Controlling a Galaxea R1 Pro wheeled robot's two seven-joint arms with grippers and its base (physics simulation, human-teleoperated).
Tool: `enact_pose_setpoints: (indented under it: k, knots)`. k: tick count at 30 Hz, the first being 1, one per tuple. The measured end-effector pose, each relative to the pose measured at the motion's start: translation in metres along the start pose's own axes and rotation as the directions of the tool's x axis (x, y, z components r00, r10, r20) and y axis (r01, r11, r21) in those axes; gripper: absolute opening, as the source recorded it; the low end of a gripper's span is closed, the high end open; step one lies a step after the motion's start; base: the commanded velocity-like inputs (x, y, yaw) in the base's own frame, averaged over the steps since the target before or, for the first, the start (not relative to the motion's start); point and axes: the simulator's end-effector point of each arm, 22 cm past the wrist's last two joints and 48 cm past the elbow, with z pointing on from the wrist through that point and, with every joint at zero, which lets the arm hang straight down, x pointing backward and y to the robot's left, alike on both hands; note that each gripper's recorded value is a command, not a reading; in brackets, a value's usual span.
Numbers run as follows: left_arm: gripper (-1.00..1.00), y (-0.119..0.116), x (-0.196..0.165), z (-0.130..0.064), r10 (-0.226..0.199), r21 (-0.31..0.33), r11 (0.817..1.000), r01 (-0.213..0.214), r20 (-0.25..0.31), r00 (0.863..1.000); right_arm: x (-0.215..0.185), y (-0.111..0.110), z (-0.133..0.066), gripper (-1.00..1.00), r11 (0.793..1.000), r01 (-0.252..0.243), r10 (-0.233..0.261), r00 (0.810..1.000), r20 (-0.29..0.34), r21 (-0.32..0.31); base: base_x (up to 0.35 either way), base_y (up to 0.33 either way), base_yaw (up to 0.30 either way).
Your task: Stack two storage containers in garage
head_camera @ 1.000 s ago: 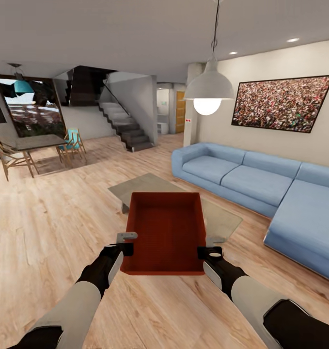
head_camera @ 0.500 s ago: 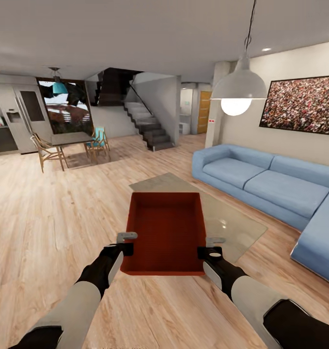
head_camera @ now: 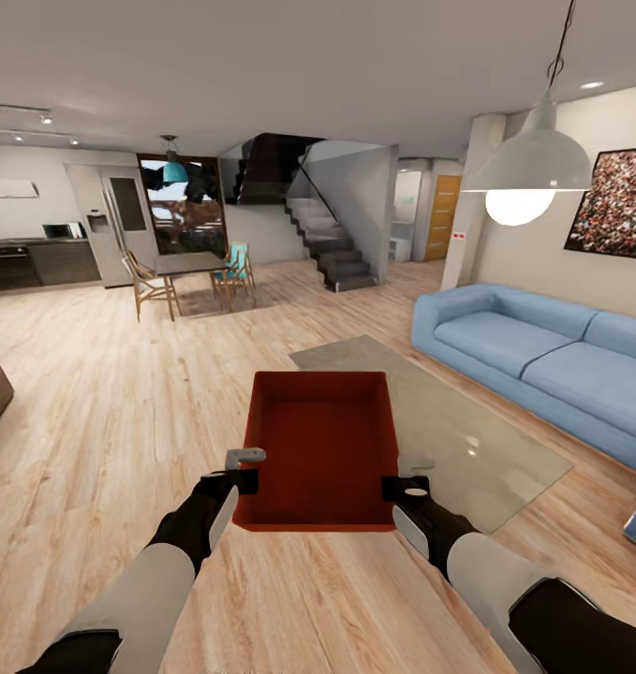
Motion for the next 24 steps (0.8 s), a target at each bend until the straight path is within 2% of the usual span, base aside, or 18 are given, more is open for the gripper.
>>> enact_pose_setpoints:
  k: [24]
  knots:
    - [-1.0, -0.0001, 0.0, 0.0001, 0.001, 0.0, 1.0, -0.001, 0.0, 1.0, 0.0, -0.0001, 0.0, -1.0, 1.0, 0.0, 0.0, 1.0, 0.0, 0.0, 0.0, 0.0, 0.3]
